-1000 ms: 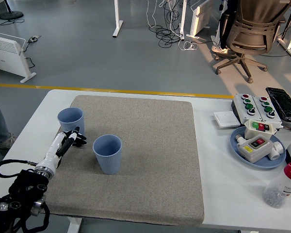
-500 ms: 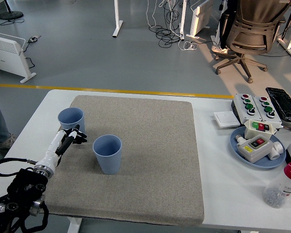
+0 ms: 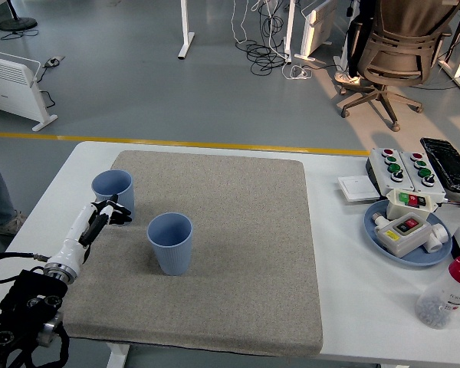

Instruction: Push cup pick cup insert cup

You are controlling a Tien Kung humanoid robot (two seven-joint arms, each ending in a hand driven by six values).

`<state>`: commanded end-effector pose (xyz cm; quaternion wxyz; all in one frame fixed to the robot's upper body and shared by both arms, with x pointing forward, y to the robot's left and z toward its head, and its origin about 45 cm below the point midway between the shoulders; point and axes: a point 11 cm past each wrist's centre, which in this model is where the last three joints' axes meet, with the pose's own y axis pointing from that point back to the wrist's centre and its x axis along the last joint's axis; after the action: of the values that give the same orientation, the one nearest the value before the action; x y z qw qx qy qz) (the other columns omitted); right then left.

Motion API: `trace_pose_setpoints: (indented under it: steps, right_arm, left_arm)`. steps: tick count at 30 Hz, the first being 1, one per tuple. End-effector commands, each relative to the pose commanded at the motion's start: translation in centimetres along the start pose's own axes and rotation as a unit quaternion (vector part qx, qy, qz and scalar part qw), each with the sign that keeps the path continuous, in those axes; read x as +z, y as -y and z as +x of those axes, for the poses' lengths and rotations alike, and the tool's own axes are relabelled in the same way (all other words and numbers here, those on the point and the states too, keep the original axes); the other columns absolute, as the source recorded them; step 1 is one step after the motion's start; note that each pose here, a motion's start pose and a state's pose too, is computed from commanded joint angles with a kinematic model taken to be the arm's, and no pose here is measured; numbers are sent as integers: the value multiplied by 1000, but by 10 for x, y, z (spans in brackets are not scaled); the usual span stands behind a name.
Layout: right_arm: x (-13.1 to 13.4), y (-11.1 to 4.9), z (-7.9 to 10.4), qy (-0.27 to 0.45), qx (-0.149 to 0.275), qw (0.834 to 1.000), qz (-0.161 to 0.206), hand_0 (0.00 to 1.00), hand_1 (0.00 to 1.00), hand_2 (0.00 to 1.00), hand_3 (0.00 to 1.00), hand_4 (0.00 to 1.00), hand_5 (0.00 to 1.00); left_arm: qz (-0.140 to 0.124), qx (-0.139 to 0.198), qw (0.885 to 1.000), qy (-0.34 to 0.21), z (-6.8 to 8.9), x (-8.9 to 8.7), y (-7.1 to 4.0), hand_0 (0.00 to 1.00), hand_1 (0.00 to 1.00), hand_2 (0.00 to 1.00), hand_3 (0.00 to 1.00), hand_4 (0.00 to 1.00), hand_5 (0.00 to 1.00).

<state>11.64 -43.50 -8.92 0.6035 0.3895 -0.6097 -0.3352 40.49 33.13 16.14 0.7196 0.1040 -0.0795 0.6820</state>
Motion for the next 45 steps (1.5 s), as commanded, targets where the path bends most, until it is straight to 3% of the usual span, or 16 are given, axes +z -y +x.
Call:
trace_pose_setpoints:
  steps: [7,8,11,13,14,19,20,23,25,26,31,33,37,38,39,45]
  right_arm:
    - [0,0,2,1,2,1000,1,671,617,635,590,156,505]
    - [0,0,2,2,2,1000,0,672,616,635,590,155,505]
    - [0,0,3,2,3,1000,1,672,616,635,590,155,505]
    - [0,0,3,2,3,1000,1,672,616,635,590,155,505]
    - [0,0,3,3,3,1000,1,672,617,635,590,156,505]
    - [1,1,4,4,4,1000,0,672,617,635,590,156,505]
    - [1,1,4,4,4,1000,0,671,617,635,590,156,505]
    - [2,1,4,4,4,1000,-2,671,617,635,590,156,505]
    - [3,1,4,3,4,1000,-3,671,617,635,590,156,505]
    - [3,1,4,3,4,1000,-3,671,616,635,590,156,505]
    - [6,1,4,1,4,1000,-7,671,616,635,590,156,505]
    - [7,1,4,1,4,1000,-8,671,617,635,590,156,504]
    - [10,2,4,2,5,1000,-11,671,617,635,590,156,504]
    - [10,2,4,1,5,1000,-11,671,617,634,590,156,505]
    - [11,2,4,2,5,1000,-12,671,617,634,590,156,505]
    - [12,2,4,3,6,1000,-14,672,617,634,590,156,504]
  left_arm:
    - [-17,27,1000,2,16,8,-14,510,523,450,425,535,998]
    - [-20,34,999,6,20,9,-17,484,520,459,444,670,998]
    - [-31,49,998,18,29,17,-23,484,520,459,444,670,998]
    - [-41,54,997,28,34,24,-26,484,520,459,444,670,998]
    - [-47,57,997,38,38,29,-28,457,543,545,526,764,998]
    - [-87,35,991,93,39,68,-26,457,543,545,526,764,998]
    - [-95,26,989,113,36,76,-25,678,727,765,732,880,847]
    - [-113,-12,979,169,26,97,-19,678,727,765,732,880,847]
    - [-122,-40,968,214,17,109,-15,678,727,765,732,880,847]
    - [-125,-56,962,236,12,115,-12,815,839,895,861,919,747]
    - [-122,-139,919,349,-18,132,2,815,839,895,861,919,747]
    - [-120,-160,904,378,-25,135,5,859,894,966,925,930,663]
    - [-95,-221,855,460,-41,136,10,859,894,966,925,930,663]
    - [-89,-234,844,474,-43,135,11,894,918,986,981,955,566]
    - [-81,-248,831,491,-46,135,11,894,918,986,981,955,566]
    - [-52,-299,779,549,-55,135,11,848,906,991,994,955,516]
